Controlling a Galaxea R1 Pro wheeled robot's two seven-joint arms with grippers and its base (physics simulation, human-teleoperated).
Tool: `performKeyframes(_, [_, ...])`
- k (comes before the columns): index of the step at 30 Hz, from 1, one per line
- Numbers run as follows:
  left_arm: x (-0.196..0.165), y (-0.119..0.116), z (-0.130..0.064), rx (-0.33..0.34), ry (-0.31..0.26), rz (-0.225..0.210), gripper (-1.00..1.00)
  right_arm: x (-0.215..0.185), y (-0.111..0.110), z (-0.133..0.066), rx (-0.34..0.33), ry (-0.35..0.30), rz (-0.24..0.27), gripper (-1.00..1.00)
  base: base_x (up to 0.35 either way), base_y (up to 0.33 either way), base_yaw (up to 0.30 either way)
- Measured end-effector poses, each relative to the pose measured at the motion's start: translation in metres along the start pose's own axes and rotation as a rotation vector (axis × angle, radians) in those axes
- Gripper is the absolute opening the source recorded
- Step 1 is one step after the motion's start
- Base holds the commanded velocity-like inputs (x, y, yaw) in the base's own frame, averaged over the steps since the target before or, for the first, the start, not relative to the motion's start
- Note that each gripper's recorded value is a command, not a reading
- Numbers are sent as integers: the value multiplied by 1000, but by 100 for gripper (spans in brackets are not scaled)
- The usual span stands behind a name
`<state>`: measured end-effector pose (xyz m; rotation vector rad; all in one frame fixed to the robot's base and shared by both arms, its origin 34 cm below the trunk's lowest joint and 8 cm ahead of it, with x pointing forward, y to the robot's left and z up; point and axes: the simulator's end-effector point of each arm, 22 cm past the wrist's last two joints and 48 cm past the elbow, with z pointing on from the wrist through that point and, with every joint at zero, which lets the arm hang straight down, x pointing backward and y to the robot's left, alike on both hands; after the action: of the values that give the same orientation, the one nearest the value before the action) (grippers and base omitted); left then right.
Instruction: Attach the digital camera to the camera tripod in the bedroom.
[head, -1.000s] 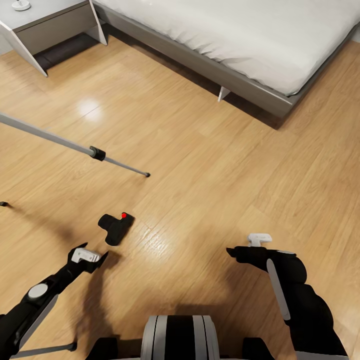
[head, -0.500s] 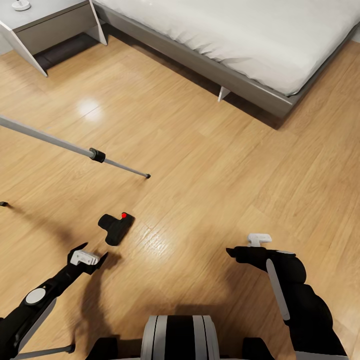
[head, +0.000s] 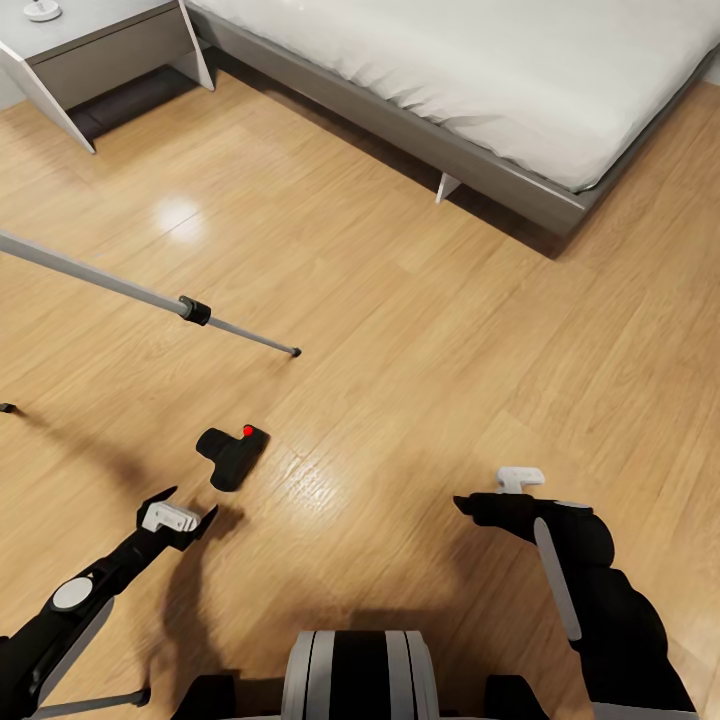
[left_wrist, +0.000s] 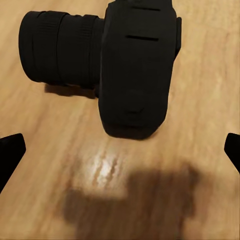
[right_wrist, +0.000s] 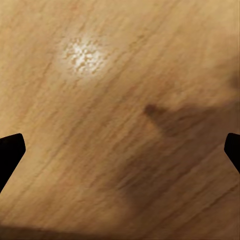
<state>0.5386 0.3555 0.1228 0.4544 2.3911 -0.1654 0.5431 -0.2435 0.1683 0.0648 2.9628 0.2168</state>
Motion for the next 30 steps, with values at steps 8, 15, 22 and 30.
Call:
performKeyframes(8, [-4,-1,0,3,-17,6,100,0,-1,0,1,1,0,100,0,0,0])
performKeyframes(15, [-9,-1,-1,2,-52,16,100,0,-2,0,3,2,-1,100,0,0,0])
performKeyframes(22, [-8,-1,-1,1,-52,15,100,0,-3,0,4,2,0,100,0,0,0])
performKeyframes(30, [15,3,-5,-10,-5,1,100,0,-2,0,4,1,-1,100,0,0,0])
